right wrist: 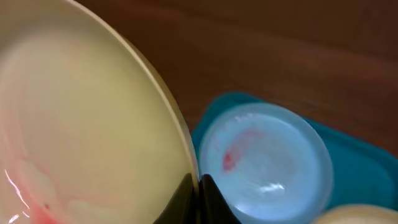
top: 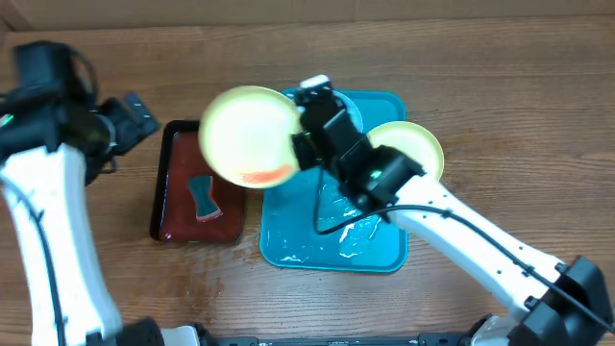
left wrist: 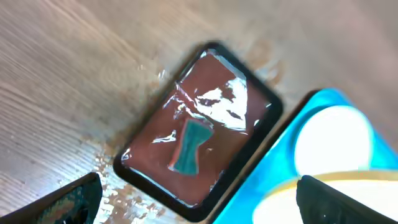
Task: Clean dirty plates on tray and stack at the side
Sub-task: 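Lift the scrubbed yellow plate with right gripper and tilt over black tray, then carry the yellow plate right and set it on the table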
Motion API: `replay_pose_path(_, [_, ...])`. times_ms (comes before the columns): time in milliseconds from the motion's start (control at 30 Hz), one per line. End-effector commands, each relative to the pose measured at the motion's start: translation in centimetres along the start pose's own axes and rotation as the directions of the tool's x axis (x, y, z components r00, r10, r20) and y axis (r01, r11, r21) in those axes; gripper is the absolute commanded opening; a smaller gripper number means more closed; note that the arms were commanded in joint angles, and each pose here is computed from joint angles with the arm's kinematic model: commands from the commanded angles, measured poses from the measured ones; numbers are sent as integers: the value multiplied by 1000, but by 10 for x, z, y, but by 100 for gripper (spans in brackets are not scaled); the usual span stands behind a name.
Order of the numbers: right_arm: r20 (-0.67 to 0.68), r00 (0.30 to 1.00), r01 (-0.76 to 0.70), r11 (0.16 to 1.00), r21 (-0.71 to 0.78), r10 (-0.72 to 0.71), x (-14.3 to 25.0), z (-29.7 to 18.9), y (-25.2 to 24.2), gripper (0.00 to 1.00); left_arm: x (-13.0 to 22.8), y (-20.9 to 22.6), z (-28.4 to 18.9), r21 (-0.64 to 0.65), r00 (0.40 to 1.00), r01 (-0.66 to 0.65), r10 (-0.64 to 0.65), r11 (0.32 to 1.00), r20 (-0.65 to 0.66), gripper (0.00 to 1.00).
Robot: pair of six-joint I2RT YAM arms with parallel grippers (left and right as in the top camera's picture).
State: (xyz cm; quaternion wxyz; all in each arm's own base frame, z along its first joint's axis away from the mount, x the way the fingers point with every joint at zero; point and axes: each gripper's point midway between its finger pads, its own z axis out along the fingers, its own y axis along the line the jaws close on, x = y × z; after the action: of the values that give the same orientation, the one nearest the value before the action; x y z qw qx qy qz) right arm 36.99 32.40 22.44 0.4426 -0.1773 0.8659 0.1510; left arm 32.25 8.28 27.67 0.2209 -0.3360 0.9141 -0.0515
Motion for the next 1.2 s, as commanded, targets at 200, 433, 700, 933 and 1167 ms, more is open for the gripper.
replay_pose_path(200, [173, 970, 153, 982, 109, -171, 9, 56, 65, 4, 6, 0, -39, 57, 997, -28, 24, 998, 70, 100])
replay_pose_path(433, [268, 845, 407, 881, 240, -463, -14, 23, 105, 4, 8, 8, -39, 14, 998, -23, 22, 1000, 65, 100])
replay_pose_path(700, [257, 759, 460, 772, 439, -598, -24, -12, 118, 4, 7, 8, -39, 15, 997, -23, 22, 1000, 69, 100])
replay_pose_path(933, [241, 744, 470, 744, 474, -624, -25, -18, 118, 4, 7, 8, -39, 16, 997, -24, 22, 1000, 68, 100])
replay_pose_path(1167, [242, 744, 470, 745, 474, -623, -25, -18, 118, 4, 7, 8, -39, 16, 997, -24, 23, 1000, 68, 100])
